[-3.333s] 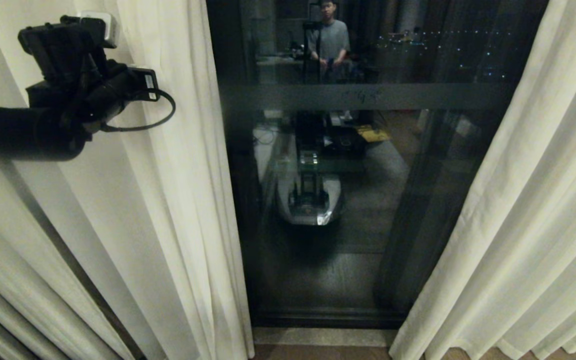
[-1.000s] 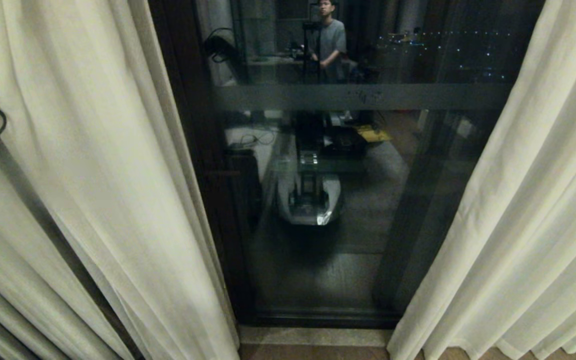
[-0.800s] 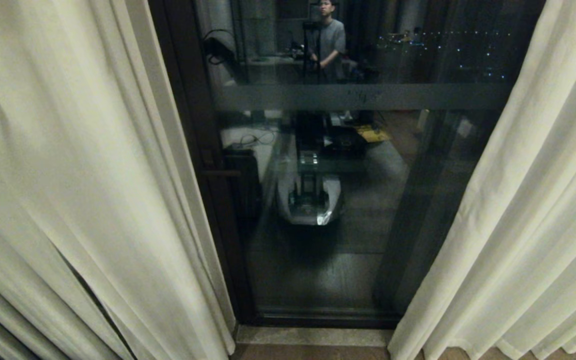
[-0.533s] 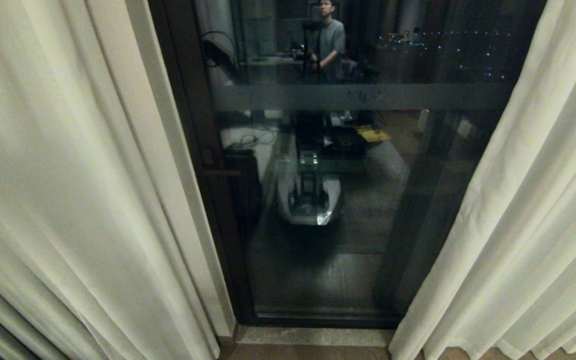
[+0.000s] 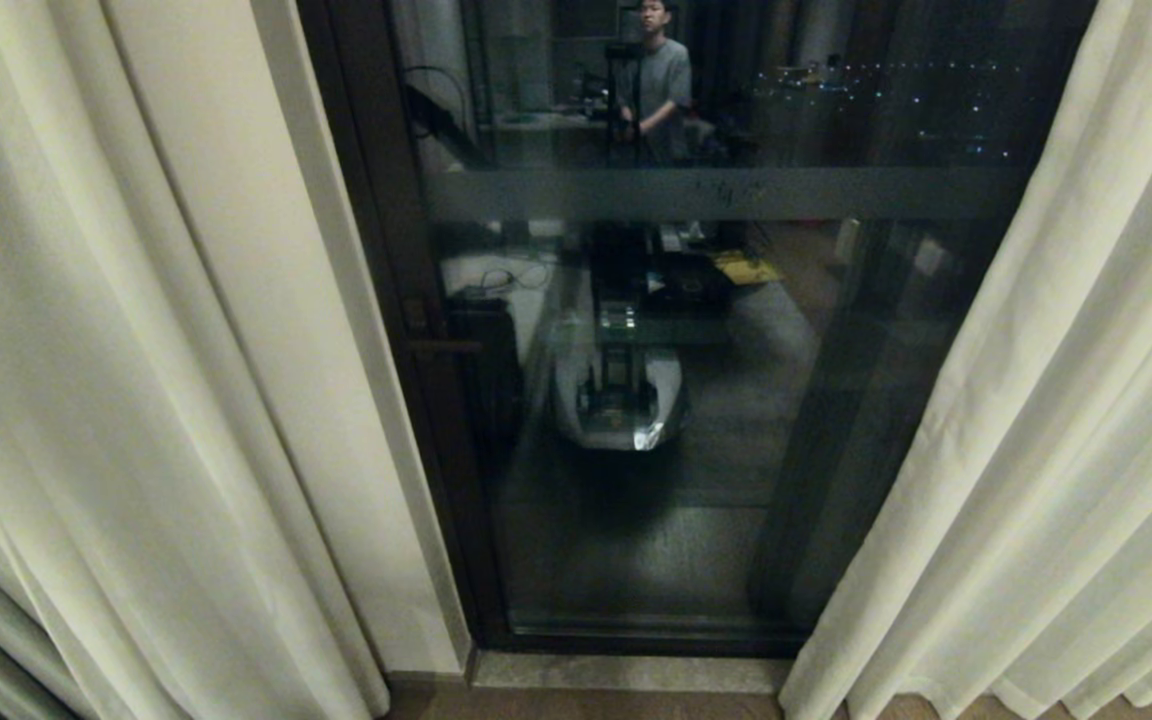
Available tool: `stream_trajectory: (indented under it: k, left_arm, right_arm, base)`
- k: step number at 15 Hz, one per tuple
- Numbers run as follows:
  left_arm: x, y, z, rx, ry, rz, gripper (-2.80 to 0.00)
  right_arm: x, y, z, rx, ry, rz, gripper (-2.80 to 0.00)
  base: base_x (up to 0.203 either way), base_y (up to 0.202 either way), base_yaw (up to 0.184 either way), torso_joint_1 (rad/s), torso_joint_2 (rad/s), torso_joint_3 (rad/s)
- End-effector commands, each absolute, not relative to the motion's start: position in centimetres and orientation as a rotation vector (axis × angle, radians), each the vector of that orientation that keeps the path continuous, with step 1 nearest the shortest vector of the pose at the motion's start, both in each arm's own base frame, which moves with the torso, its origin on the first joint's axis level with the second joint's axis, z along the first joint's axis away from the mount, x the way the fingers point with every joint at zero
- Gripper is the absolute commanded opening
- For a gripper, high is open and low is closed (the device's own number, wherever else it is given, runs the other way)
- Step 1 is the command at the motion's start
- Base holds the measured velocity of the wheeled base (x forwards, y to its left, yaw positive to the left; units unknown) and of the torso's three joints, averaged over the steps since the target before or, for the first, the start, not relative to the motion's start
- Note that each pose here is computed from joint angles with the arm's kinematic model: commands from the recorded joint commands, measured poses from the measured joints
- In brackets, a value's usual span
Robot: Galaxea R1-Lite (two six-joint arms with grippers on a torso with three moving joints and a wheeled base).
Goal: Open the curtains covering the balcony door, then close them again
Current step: Pull the inner curtains open on both sides
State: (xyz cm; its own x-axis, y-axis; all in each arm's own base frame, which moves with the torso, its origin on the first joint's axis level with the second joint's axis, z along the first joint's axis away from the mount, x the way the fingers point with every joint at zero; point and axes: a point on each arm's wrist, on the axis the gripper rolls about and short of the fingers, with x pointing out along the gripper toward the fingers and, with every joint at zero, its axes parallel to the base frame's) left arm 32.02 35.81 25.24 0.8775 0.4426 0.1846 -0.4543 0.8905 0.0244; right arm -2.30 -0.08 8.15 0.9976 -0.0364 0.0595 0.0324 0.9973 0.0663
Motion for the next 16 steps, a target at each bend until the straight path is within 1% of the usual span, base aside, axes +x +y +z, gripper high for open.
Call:
stream_trajectory:
  k: [1, 8, 16]
  left_arm:
    - [31.8, 35.0, 26.7, 0.086, -0.204, 0.455, -2.8]
    - [33.1, 30.4, 30.7, 0.101, -0.286, 0.356, -2.8]
    - [36.0, 25.1, 32.1, 0.053, -0.328, 0.199, -2.8]
  right_arm:
    - [-2.3, -0.1, 8.2, 0.067, -0.061, -0.035, -2.8]
    - [-2.3, -0.1, 8.2, 0.066, -0.061, -0.035, -2.8]
    - [-2.3, -0.1, 8.2, 0.066, -0.061, -0.035, -2.8]
  base:
    - [0.0, 0.0, 0.0, 0.0, 0.0, 0.0]
    - [0.0, 0.0, 0.0, 0.0, 0.0, 0.0]
    - [0.0, 0.0, 0.0, 0.0, 0.0, 0.0]
